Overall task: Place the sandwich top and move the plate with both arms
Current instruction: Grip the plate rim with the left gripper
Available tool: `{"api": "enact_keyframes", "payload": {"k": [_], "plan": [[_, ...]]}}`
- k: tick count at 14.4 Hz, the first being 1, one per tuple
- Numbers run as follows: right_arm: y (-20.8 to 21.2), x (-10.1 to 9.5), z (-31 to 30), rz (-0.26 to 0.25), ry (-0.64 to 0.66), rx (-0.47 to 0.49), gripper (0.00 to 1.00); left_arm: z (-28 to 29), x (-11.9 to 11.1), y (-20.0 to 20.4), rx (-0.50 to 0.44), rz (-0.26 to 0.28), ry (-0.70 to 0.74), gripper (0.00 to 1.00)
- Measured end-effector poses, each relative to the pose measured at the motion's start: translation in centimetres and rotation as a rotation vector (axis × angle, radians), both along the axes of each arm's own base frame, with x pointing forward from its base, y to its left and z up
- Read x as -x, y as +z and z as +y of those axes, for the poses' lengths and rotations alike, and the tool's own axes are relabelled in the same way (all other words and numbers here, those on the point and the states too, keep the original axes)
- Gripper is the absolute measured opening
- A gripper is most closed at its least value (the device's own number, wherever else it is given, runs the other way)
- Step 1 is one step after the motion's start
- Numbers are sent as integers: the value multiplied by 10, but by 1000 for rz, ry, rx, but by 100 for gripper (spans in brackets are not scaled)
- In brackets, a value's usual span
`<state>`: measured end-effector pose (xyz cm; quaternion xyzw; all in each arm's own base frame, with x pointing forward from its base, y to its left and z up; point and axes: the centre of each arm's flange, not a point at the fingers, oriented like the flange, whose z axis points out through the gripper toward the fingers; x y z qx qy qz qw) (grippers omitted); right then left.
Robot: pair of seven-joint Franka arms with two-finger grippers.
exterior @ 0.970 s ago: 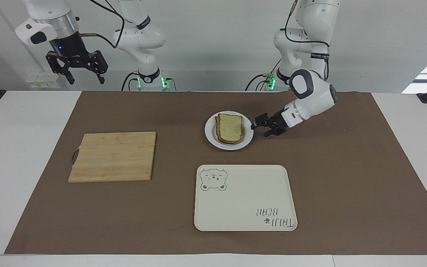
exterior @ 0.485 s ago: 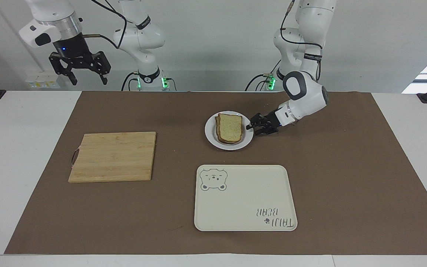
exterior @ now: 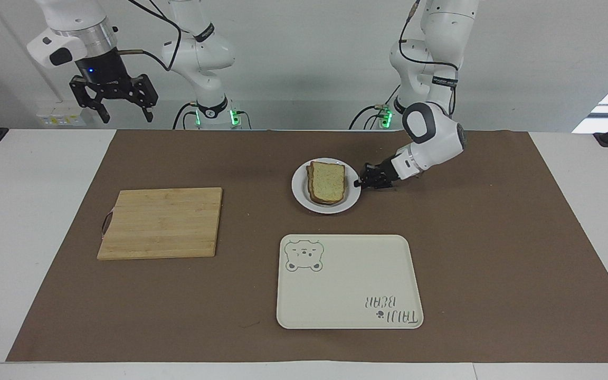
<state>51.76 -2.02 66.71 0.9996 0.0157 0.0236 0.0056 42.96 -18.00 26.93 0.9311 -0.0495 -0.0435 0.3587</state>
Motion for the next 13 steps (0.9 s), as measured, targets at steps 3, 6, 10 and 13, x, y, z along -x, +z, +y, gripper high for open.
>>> {"api": "enact_keyframes", "payload": {"k": [3,6,10,13], "plan": [[-2,-1,0,3,1,0,100,0,1,-1,3,3,5,22],[-2,-1,0,3,1,0,100,-2,3,-2,14,10,15,23],[-2,-1,0,3,1,0,100,-8,5,1,32,13,16,9],[-2,-1,0,3,1,0,100,-7,6,2,40,18,15,9]]}}
